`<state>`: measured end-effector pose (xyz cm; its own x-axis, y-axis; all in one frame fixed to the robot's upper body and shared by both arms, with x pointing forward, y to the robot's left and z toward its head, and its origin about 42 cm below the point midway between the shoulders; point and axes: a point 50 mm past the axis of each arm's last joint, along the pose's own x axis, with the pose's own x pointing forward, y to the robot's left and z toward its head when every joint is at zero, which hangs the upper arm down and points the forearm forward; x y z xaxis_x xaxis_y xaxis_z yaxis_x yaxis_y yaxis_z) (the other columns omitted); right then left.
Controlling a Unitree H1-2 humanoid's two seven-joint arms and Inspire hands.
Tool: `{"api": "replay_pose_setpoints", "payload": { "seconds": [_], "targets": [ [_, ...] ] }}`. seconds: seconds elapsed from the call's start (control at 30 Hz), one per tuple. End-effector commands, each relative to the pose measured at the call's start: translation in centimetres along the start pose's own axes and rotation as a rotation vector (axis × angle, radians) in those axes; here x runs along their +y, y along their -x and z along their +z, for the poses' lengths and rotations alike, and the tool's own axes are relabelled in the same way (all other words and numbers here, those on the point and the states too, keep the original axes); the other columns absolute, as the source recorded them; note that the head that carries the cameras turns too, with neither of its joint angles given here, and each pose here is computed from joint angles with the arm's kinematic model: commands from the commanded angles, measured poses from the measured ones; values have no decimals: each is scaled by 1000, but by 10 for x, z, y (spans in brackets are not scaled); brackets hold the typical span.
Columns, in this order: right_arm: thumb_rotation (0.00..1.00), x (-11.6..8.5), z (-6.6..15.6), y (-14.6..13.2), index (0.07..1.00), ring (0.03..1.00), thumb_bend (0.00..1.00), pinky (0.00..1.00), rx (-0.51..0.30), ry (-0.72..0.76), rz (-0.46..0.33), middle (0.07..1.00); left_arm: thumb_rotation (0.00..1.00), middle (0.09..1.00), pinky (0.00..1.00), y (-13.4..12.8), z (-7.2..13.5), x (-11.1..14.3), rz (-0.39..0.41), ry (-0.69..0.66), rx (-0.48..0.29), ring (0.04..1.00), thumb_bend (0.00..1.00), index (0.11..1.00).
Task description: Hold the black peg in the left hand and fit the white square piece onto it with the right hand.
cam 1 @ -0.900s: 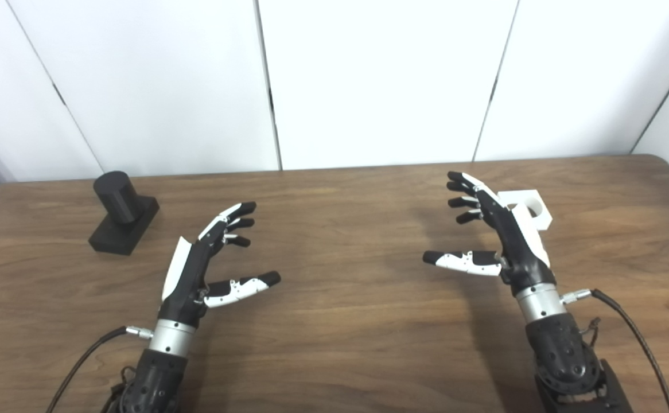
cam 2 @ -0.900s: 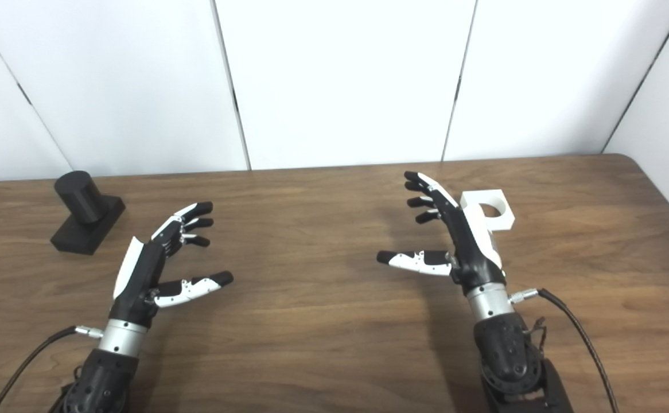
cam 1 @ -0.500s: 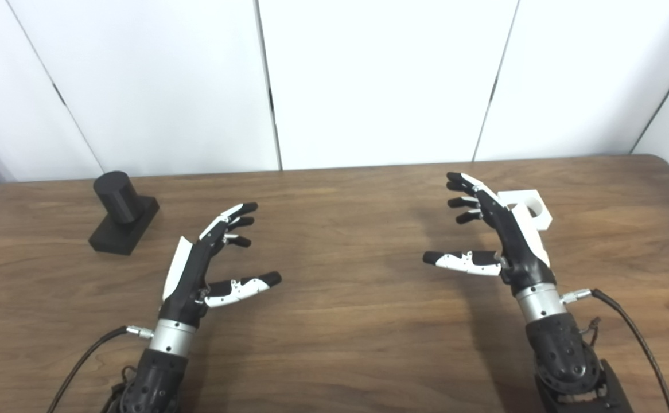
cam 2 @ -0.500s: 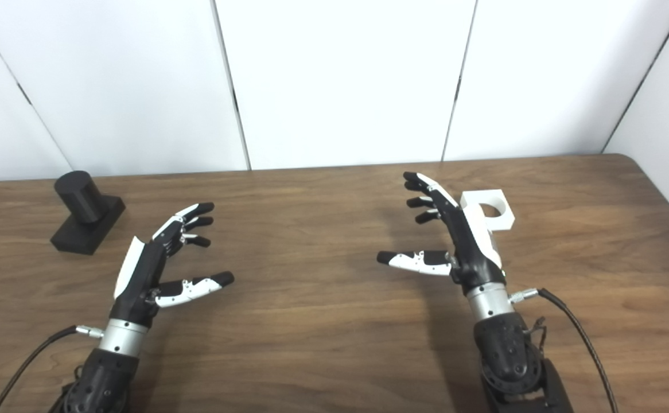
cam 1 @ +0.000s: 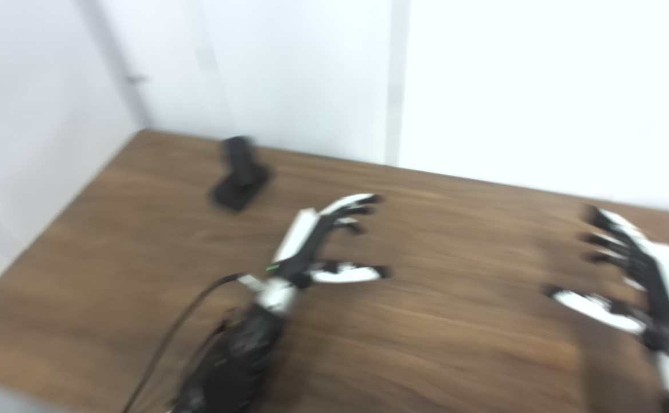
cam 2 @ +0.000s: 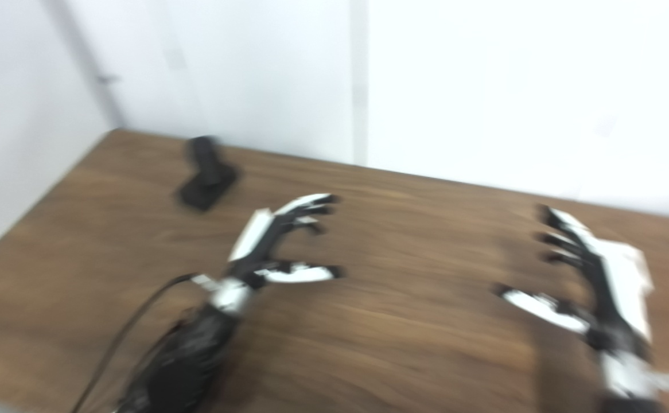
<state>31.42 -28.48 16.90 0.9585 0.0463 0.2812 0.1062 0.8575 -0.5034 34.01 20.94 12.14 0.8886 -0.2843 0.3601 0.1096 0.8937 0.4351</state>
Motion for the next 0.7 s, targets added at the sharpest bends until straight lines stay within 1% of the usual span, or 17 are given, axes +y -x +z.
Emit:
{"api": "replay_pose_setpoints", "payload": {
  "seconds": [0.0, 0.03, 0.07, 0.1, 0.17, 0.27, 0.3, 0.53, 0.6, 0.67],
  "targets": [
    [78, -8, 12, -7, 875, 766, 696, 663, -55, -22, -18, 845, 238, 865, 625, -5, 3, -15, 4, 2, -31, 815, 848, 812],
    [67, -8, 13, -7, 879, 768, 694, 666, -55, -31, -16, 846, 239, 866, 623, -6, 3, -17, 4, 1, -30, 817, 849, 812],
    [34, -8, 13, -7, 884, 773, 685, 663, -56, -36, -14, 846, 225, 869, 619, -6, 3, -19, 3, 2, -30, 821, 840, 815],
    [35, -9, 14, -7, 882, 775, 683, 659, -63, -26, -16, 843, 220, 871, 618, -6, 3, -21, 3, 3, -29, 823, 836, 816],
    [40, -9, 15, -8, 864, 753, 689, 612, -77, -7, -18, 827, 224, 875, 618, -6, 4, -22, 2, 0, -29, 826, 832, 819],
    [55, -8, 18, -8, 850, 740, 699, 584, -75, 5, -18, 815, 235, 869, 606, -5, 4, -23, 7, -5, -29, 821, 835, 821],
    [43, -8, 19, -7, 846, 737, 702, 576, -75, 7, -17, 810, 240, 864, 604, -5, 4, -23, 8, -6, -29, 819, 838, 821],
    [20, -6, 22, -7, 830, 728, 714, 561, -82, 6, -11, 796, 246, 860, 613, -5, 3, -22, 11, -7, -28, 817, 832, 824],
    [4, -6, 24, -7, 827, 729, 719, 563, -79, 6, -10, 797, 239, 860, 620, -5, 4, -22, 27, -18, -30, 818, 828, 819],
    [0, -6, 25, -7, 826, 727, 716, 561, -78, 9, -7, 796, 205, 835, 604, -8, 7, -18, 52, -49, -46, 792, 809, 797]
  ]
}}
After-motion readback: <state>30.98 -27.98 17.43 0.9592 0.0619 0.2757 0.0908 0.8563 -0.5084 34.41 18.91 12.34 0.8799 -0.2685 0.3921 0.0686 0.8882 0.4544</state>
